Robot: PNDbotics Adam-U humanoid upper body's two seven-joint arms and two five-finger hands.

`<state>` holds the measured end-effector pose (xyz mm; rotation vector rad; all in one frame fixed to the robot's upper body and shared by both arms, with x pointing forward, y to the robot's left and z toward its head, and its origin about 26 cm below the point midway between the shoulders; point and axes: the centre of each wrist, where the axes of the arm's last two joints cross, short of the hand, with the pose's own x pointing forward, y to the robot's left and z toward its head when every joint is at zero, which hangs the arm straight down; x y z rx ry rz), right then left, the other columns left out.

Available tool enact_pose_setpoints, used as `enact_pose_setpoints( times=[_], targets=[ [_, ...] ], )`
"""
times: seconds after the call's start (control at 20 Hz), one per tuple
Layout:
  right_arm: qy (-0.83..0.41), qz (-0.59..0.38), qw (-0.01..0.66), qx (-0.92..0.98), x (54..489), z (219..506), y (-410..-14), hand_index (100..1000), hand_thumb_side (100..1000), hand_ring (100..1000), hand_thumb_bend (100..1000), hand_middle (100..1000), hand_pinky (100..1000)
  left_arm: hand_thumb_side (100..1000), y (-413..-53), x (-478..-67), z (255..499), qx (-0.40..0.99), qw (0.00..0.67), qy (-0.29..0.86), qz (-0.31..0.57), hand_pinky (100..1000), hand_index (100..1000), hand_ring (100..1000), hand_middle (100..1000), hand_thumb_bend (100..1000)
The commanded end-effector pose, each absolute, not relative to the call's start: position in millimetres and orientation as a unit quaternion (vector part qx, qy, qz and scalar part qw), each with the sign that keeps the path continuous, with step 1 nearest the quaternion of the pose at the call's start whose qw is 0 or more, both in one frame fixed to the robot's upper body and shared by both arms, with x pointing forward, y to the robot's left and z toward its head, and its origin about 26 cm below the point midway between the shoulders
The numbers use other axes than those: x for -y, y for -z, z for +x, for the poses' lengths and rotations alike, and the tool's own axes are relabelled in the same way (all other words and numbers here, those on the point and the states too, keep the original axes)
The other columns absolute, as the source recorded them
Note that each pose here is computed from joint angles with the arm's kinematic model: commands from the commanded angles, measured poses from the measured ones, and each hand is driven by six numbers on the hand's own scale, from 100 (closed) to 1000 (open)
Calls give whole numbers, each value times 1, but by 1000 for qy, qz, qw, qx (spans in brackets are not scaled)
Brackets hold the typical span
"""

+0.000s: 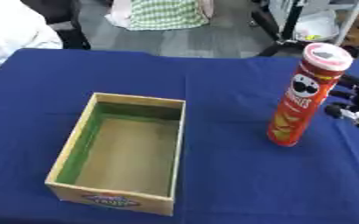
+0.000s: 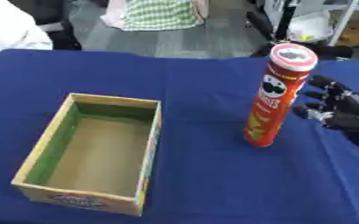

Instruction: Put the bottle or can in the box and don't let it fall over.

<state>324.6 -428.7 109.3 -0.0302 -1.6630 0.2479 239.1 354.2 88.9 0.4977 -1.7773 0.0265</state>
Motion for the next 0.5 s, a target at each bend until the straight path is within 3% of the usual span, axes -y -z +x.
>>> enact_pose_setpoints(
  times=[0.05, 0.5],
  targets=[
    [-120, -13, 652, 749, 427, 327, -124, 1000, 100, 956, 599, 999, 919, 726, -94, -355, 240, 773, 597, -5, 216, 924, 830, 775, 829, 100],
    [-114, -3, 655, 747, 421, 330, -120, 1000, 100, 960, 603, 1000, 923, 729, -93, -354, 240, 772, 598, -6, 216, 923, 829, 774, 828, 100]
  ],
)
